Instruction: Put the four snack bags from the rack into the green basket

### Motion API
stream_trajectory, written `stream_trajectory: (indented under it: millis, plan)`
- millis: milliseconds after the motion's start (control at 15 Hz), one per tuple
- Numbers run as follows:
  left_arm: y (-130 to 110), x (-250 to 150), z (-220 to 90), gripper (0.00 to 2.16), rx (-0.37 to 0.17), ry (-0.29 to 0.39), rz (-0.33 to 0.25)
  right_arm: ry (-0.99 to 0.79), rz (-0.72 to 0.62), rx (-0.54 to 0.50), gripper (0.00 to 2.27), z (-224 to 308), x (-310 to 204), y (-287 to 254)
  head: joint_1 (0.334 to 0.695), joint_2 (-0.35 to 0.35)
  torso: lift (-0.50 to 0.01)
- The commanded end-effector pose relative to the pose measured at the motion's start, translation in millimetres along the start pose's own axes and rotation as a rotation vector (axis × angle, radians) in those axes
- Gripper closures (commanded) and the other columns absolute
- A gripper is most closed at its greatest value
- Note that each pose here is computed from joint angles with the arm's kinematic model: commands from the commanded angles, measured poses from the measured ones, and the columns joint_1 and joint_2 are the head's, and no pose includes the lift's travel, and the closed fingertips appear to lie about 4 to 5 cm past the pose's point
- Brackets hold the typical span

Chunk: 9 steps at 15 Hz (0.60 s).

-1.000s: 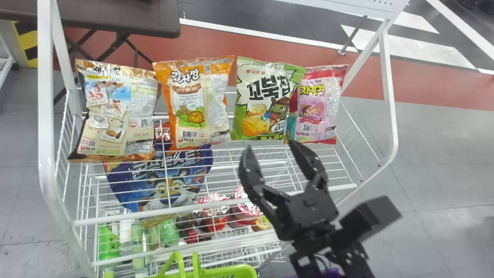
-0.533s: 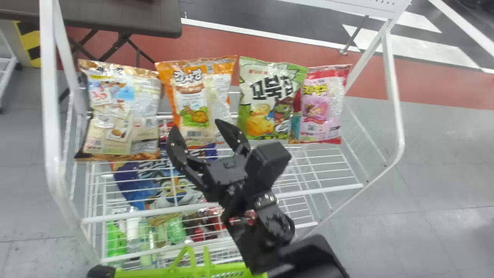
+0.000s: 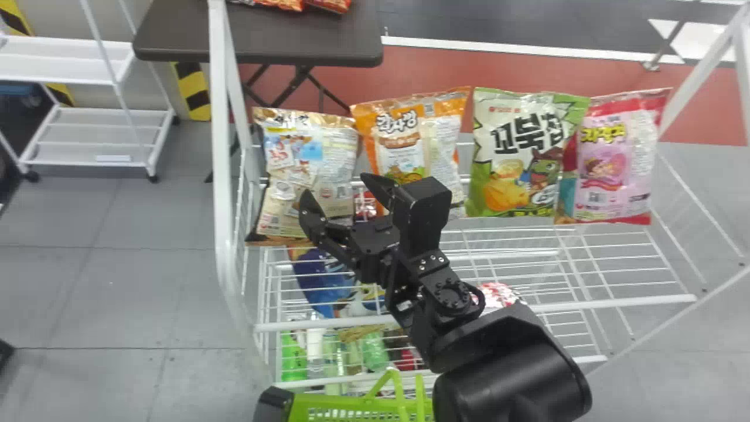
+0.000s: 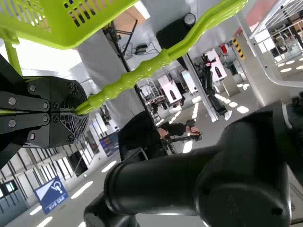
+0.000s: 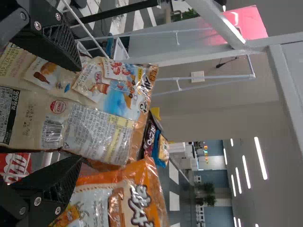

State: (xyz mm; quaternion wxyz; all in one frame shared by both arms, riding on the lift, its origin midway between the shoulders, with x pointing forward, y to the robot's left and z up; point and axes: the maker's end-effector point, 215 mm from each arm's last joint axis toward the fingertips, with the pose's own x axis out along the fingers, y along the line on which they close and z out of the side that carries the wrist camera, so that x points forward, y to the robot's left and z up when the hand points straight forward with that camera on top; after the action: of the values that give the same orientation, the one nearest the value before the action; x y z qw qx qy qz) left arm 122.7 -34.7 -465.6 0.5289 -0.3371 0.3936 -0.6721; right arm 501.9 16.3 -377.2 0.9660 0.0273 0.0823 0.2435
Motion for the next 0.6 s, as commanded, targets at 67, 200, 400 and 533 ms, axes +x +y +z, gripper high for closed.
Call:
stream_trajectory:
  millis: [67, 200, 400, 533]
  plan:
    - [2.6, -5.2, -1.7, 2.13, 0.006, -0.004, -0.001, 0.011, 0.059, -0.01, 0.18, -9.6, 19.1, 7.8, 0.695, -0.02, -0.006]
    - [4.7, -9.7, -1.9, 2.13, 0.013, -0.011, -0.009, 0.034, 0.098, -0.04, 0.51, -18.8, 31.5, 11.5, 0.695, 0.004, -0.006]
    - [5.9, -22.2, 3.5, 2.13, 0.039, -0.029, -0.005, -0.064, 0.177, -0.076, 1.86, 0.9, 33.3, 27.7, 0.695, 0.033, -0.006]
    - [8.6, -25.8, 4.7, 2.13, 0.041, -0.03, 0.0, -0.089, 0.212, -0.078, 1.93, 3.4, 26.3, 41.3, 0.695, 0.072, -0.006]
